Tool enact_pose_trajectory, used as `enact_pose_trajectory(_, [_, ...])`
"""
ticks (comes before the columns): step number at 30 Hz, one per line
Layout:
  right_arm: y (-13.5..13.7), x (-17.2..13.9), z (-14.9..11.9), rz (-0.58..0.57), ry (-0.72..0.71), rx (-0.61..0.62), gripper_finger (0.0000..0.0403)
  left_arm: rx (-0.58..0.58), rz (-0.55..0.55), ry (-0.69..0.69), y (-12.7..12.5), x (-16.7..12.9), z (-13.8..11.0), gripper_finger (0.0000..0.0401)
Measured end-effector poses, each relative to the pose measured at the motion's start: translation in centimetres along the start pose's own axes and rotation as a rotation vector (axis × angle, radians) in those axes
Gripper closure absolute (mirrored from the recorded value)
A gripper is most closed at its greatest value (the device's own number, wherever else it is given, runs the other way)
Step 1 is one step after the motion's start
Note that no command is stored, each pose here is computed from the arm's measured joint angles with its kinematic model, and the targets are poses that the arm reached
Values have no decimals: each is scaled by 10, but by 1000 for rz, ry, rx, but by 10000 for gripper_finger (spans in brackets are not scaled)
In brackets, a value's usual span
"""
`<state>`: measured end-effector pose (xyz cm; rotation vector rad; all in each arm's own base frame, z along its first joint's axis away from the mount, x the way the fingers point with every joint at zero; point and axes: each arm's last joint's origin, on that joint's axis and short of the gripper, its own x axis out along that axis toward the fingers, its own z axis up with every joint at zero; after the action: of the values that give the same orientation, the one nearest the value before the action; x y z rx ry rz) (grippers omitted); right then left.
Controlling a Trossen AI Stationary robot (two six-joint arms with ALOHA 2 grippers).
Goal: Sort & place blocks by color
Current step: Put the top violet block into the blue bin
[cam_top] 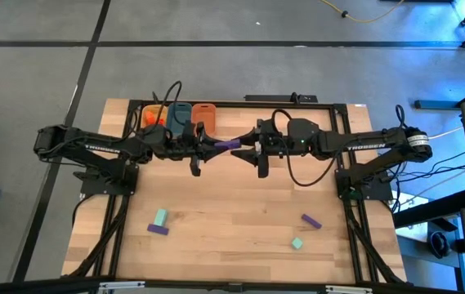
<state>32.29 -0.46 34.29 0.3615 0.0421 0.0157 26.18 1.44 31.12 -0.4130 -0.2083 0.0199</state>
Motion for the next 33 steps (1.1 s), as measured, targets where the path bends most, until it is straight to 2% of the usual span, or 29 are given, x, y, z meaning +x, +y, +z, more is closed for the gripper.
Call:
enact_pose_trajectory(5, [-6,-4,6,-36,-18,-3,130,0,0,0,0,0,0,355])
enact_pose_trajectory(8, [-8,-15,16,-53,-31,-29,114,5,12,25,0,-5,3,355])
enact_pose_trajectory(11, [-10,-34,25,-86,-6,-77,111,28,49,59,2,-18,13,355])
enact_pose_trajectory(16, [-10,-68,34,-166,68,-90,110,100,100,107,0,-56,37,355])
enact_pose_trajectory(23, [-3,-102,39,-186,124,-94,112,156,119,120,-10,-106,57,355])
enact_pose_trajectory(27, [-2,-111,35,-190,123,-84,120,156,128,112,-14,-125,62,355])
enact_pose_trajectory(33, [-4,-112,21,-176,21,-28,123,155,146,95,-15,-133,64,355])
